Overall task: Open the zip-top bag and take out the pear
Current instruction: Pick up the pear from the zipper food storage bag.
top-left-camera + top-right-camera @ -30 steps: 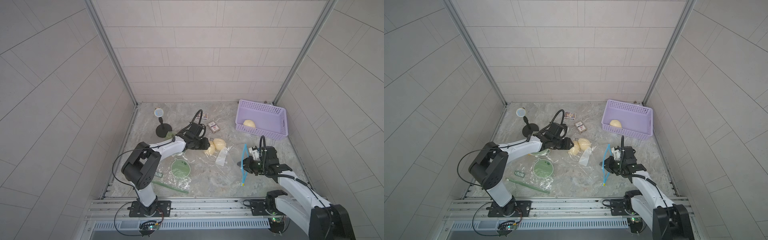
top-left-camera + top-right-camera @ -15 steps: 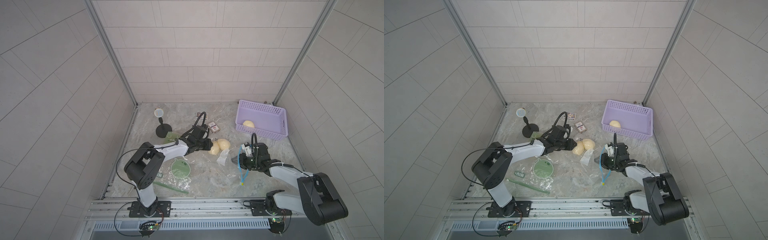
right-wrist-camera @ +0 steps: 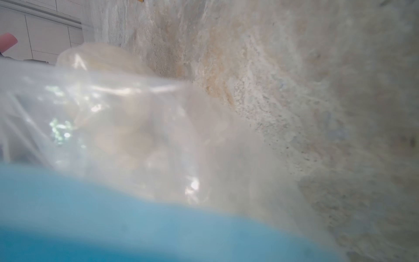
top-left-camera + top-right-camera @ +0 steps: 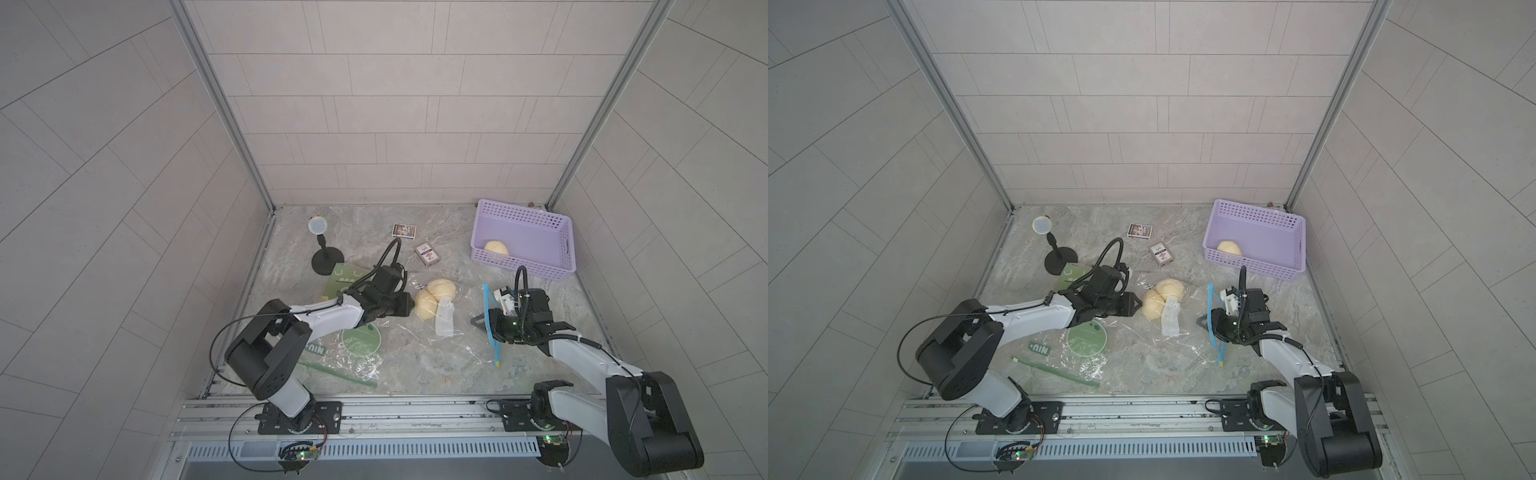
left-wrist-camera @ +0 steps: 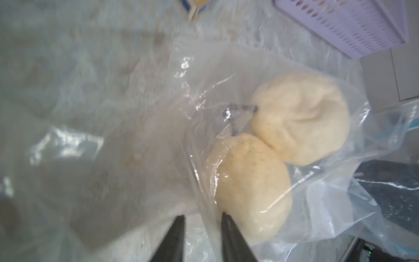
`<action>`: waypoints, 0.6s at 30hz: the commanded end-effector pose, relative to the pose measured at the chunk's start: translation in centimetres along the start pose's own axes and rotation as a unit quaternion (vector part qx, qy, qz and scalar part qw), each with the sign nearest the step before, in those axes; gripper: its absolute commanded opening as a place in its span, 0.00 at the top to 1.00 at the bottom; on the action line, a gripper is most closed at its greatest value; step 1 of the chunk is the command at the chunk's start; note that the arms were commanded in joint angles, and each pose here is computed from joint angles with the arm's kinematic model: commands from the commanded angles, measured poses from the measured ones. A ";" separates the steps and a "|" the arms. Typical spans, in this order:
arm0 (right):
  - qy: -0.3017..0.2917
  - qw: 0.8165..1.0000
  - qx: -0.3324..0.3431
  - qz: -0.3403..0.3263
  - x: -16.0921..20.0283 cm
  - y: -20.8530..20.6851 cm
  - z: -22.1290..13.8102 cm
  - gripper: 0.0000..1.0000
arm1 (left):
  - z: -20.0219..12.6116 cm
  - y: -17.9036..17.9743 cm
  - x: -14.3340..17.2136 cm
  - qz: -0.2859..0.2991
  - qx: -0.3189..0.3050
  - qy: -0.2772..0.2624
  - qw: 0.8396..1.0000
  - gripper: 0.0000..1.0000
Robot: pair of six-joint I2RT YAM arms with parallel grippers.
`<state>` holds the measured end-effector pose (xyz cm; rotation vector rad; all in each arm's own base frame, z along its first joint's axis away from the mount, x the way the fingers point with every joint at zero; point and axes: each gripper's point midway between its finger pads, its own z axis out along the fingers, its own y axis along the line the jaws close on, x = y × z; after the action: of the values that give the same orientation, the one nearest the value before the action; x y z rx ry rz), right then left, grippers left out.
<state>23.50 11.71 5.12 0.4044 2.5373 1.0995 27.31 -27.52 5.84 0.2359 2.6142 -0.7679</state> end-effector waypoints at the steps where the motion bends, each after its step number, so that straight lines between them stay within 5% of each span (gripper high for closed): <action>1: 0.012 1.000 0.002 -0.005 0.8 -0.4 -0.2 0.58 | -1.8 0.7 2.4 -0.010 -0.023 0.048 0.999 0.43; 6: 0.015 1.000 -0.009 -0.007 0.7 0.0 -0.1 0.58 | -1.6 1.6 2.3 -0.012 -0.027 0.048 0.998 0.25; 11: 0.018 1.000 -0.009 -0.008 0.7 0.0 0.0 0.58 | 0.7 0.2 2.8 -0.025 0.035 0.057 0.997 0.24; 13: 0.019 1.000 -0.008 -0.008 0.8 -0.1 0.0 0.58 | 1.5 -0.1 3.2 -0.030 0.050 0.063 0.996 0.34; 16: 0.020 1.000 -0.009 -0.008 0.7 -0.1 0.1 0.58 | 1.9 -0.3 3.6 -0.035 0.059 0.067 0.995 0.66; 18: 0.023 1.000 -0.010 -0.007 0.8 0.0 0.2 0.59 | 1.5 -0.6 3.4 -0.034 0.064 0.059 0.996 0.75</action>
<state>22.89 12.00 4.83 0.3871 2.5616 1.1358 24.68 -27.83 2.71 0.2264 2.7396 -0.9068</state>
